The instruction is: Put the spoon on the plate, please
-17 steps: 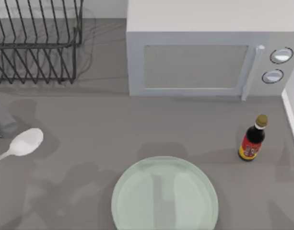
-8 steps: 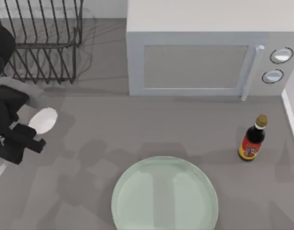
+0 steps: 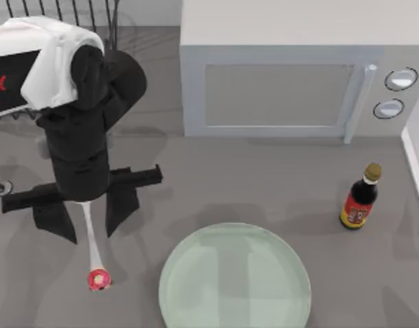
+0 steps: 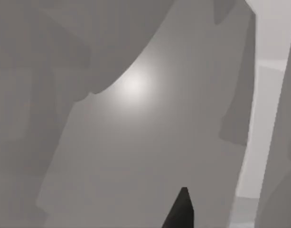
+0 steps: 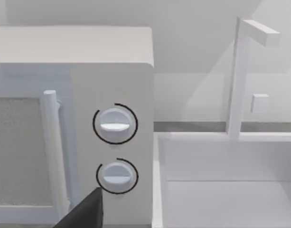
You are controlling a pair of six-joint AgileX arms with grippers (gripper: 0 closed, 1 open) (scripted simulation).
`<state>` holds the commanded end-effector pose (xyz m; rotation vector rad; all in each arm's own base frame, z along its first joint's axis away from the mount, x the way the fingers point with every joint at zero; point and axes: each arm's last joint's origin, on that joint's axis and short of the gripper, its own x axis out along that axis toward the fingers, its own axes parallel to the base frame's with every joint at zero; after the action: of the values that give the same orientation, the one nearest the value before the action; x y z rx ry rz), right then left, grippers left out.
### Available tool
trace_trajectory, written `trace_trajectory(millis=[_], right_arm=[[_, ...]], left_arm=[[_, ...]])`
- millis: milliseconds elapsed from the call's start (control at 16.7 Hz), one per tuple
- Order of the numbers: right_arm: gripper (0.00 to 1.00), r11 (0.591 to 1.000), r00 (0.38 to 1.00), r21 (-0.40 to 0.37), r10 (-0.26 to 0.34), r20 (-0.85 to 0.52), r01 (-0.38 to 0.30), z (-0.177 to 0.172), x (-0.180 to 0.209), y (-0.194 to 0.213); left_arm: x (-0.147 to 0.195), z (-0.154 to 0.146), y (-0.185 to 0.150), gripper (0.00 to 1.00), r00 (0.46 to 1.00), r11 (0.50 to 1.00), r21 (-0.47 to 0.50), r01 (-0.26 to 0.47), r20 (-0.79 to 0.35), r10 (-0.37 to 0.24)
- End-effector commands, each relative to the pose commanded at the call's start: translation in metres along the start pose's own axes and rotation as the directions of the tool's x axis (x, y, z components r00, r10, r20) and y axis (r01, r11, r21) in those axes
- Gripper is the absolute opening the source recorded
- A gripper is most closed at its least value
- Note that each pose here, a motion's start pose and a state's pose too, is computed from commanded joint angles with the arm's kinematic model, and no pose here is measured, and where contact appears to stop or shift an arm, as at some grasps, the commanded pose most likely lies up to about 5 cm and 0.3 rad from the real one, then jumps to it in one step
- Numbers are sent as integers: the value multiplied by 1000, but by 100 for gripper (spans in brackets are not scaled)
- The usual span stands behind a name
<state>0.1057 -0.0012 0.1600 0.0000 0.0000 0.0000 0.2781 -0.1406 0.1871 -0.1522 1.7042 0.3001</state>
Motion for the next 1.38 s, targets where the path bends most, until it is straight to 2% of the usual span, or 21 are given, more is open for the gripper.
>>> trace_trajectory(millis=[120,240,420,600,780,960,1140,1380], right_arm=[[100,1000,1000,0,0,0,0,0,0,0],[100,1000,1000,0,0,0,0,0,0,0],[100,1000,1000,0,0,0,0,0,0,0],[100,1000,1000,0,0,0,0,0,0,0],[100,1000,1000,0,0,0,0,0,0,0],[100,1000,1000,0,0,0,0,0,0,0],[100,1000,1000,0,0,0,0,0,0,0],[100,1000,1000,0,0,0,0,0,0,0]], left_arm=[[6,-11,-25,0,1000,976,-216,-27,-8,26],[12,-24,-49,0,999,908,-417,-40,-4,42],[16,-47,-80,0,999,750,-662,-21,19,45],[16,-70,-104,0,998,572,-819,37,59,19],[12,-90,-121,0,995,419,-902,100,99,-25],[8,-105,-130,0,989,318,-937,144,129,-68],[5,-110,-133,0,986,280,-947,160,141,-87],[5,-110,-133,0,986,280,-947,160,141,-87]])
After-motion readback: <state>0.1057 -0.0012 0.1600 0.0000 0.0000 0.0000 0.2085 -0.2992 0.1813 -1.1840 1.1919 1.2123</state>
